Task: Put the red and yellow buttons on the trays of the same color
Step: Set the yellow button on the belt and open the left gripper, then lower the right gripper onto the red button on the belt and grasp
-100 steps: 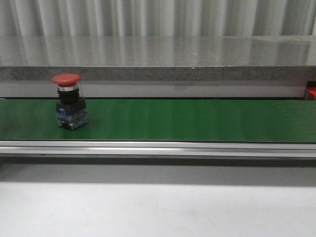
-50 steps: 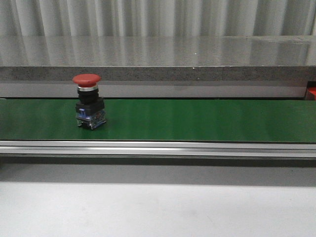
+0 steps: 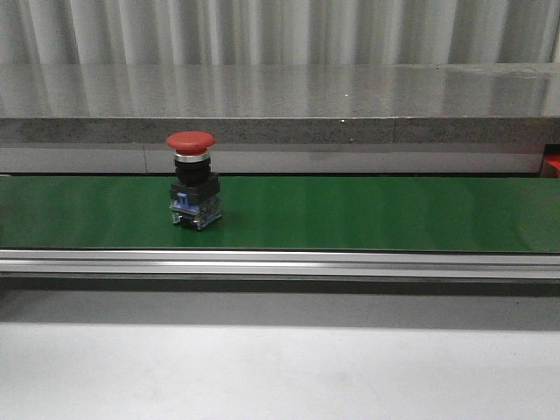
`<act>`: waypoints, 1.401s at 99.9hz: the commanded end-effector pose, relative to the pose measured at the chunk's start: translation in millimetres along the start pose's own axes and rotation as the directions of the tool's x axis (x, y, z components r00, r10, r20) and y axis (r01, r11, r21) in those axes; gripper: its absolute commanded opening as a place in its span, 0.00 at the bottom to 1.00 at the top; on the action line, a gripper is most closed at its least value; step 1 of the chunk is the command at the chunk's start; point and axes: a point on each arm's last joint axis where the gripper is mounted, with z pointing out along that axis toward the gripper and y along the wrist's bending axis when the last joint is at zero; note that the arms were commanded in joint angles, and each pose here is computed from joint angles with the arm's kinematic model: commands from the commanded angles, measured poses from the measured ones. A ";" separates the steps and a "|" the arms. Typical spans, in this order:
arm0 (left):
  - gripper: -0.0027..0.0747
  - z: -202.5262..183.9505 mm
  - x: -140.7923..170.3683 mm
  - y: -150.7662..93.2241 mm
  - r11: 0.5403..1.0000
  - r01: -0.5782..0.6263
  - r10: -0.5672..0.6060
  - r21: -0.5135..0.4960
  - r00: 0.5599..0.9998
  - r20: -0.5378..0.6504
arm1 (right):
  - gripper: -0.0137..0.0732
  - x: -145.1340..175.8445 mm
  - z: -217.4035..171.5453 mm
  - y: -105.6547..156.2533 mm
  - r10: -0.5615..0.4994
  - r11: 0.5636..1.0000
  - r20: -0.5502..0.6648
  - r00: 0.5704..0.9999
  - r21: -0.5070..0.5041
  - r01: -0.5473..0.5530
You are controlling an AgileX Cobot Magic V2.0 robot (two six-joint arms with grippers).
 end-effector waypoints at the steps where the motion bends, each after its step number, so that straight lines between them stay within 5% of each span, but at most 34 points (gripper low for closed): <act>1: 0.86 -37.8 -4.9 -0.9 1.000 -0.007 0.003 0.017 0.981 0.195 | 0.08 -13.9 -5.3 -0.5 -0.003 1.000 0.091 0.996 0.014 0.001; 39: 0.83 -93.9 89.4 4.6 1.000 0.001 -0.008 0.022 0.952 0.304 | 0.08 -13.9 -5.3 -0.5 -0.003 1.000 0.091 0.996 0.014 0.001; 53: 0.59 -97.6 118.7 5.6 1.000 0.006 -0.014 0.024 0.947 0.321 | 0.08 -13.9 -5.3 -0.5 -0.003 1.000 0.091 0.996 0.014 0.001; 72: 0.00 -103.5 132.3 6.1 1.000 0.008 -0.018 0.028 0.934 0.357 | 0.08 -13.9 -5.3 -0.5 -0.003 1.000 0.091 0.996 0.014 0.001; 102: 0.01 -103.5 131.6 6.0 1.000 0.008 -0.018 0.029 0.930 0.367 | 0.10 -13.6 -5.3 -0.4 -0.003 1.000 0.088 0.996 0.013 0.001; 111: 0.01 -103.5 131.6 6.0 1.000 0.008 -0.018 0.029 0.930 0.367 | 0.25 -11.2 -5.1 0.4 -0.002 1.000 0.062 0.998 0.005 0.002; 130: 0.01 -103.5 131.6 6.0 1.000 0.008 -0.018 0.029 0.930 0.367 | 0.77 -7.9 -4.9 2.7 0.021 1.000 0.025 0.999 -0.022 -0.020; 140: 0.01 -103.5 131.6 6.0 1.000 0.008 -0.018 0.029 0.930 0.367 | 0.90 -8.4 -4.3 5.5 0.046 0.998 0.027 0.999 -0.048 -0.045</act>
